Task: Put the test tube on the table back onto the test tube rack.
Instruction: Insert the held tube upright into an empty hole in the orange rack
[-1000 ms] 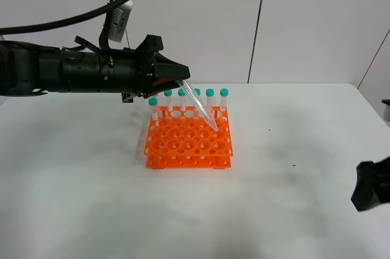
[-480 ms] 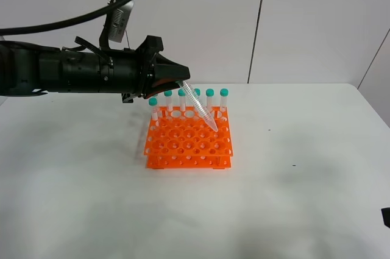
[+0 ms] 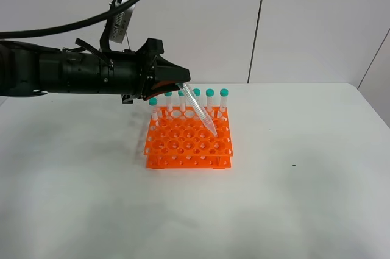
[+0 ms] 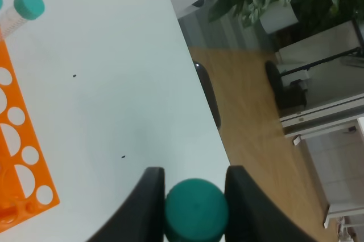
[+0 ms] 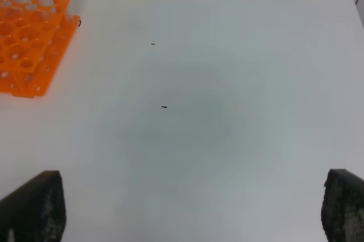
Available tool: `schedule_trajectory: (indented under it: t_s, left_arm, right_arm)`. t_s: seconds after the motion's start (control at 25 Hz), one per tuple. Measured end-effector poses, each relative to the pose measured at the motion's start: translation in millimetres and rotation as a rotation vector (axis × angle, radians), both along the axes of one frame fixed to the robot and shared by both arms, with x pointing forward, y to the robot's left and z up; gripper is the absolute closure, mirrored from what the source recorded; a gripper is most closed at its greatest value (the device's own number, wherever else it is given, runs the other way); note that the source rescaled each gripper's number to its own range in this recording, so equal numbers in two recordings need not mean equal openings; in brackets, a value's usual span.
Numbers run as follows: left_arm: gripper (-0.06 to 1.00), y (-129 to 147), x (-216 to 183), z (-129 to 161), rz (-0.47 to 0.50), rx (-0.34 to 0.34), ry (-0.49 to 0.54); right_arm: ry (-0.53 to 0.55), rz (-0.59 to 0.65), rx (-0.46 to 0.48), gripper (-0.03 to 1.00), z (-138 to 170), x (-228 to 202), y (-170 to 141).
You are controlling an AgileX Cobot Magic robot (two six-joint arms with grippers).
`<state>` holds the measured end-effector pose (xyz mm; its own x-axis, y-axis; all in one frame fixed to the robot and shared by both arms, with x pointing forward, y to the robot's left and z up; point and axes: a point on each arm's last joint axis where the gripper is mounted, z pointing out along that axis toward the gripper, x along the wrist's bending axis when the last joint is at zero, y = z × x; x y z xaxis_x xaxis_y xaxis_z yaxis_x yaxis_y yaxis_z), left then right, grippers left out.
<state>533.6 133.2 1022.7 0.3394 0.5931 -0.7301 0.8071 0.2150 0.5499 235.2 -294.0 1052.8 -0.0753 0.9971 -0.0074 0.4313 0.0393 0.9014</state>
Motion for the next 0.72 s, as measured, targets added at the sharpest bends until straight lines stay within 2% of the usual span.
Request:
schedule_trajectory:
  t_s: [0.2,0.52,0.72]
  left_arm:
    - [0.94,0.9,-2.4,6.9,0.001,-0.009,-0.018]
    - [0.94,11.1,-27.5,64.1,0.021,-0.098,-0.171]
    - [0.94,18.6,-45.5,90.7,0.014,-0.101,-0.271]
  right_arm:
    - [0.0,0.001,0.002,-0.03,0.0,0.0,0.1]
    - [0.0,0.004,0.006,-0.03,0.0,0.0,0.5]
    - [0.0,0.005,0.007,-0.03,0.0,0.0,0.7]
